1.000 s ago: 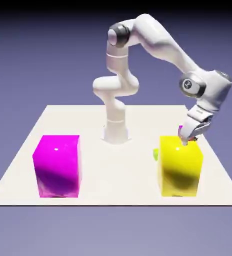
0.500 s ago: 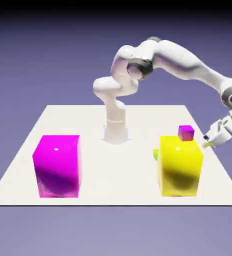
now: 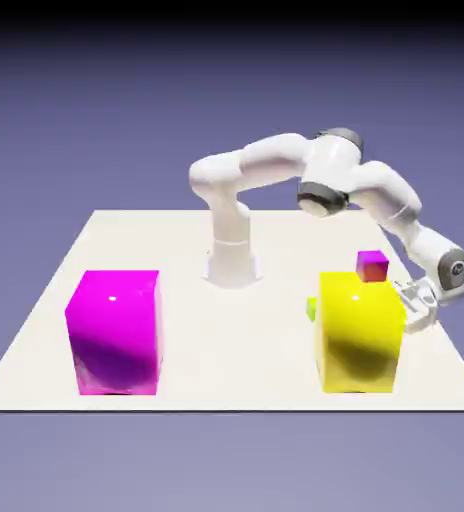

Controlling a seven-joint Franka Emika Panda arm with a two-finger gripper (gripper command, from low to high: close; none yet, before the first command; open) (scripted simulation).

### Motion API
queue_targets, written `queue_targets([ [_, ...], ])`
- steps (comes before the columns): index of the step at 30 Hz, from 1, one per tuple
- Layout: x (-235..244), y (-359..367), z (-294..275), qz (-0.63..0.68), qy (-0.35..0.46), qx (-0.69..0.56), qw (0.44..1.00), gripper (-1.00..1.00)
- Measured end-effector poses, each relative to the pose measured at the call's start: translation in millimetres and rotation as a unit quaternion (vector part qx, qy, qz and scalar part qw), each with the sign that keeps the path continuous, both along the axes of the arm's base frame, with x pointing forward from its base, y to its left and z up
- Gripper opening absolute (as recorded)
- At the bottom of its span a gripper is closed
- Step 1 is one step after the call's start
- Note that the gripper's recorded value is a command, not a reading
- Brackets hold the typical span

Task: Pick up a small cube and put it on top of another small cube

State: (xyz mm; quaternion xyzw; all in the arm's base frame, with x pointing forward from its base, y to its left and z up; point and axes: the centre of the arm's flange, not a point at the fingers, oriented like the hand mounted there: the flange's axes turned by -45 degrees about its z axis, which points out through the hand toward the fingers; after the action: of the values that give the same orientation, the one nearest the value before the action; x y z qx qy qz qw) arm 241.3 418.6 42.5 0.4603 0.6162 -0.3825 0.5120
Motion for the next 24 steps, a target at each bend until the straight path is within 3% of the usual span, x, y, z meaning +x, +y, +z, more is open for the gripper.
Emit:
queue_targets([
  [5, -11.1, 39.1, 23.8, 0.0, 0.0, 0.0, 1.0, -1.0],
  [7, 7.5, 38.8, 34.0, -0.022, 0.0, 0.004, 1.0, -1.0],
  [10, -5.3, 81.6, 76.7, -0.02, 0.019, 0.071, 0.997, -1.0],
  [19, 107.8, 47.7, 279.0, -0.106, 0.0, 0.009, 0.994, -1.0],
  [24, 117.3, 24.8, 290.7, -0.119, 0.0, 0.0, 0.993, -1.0],
])
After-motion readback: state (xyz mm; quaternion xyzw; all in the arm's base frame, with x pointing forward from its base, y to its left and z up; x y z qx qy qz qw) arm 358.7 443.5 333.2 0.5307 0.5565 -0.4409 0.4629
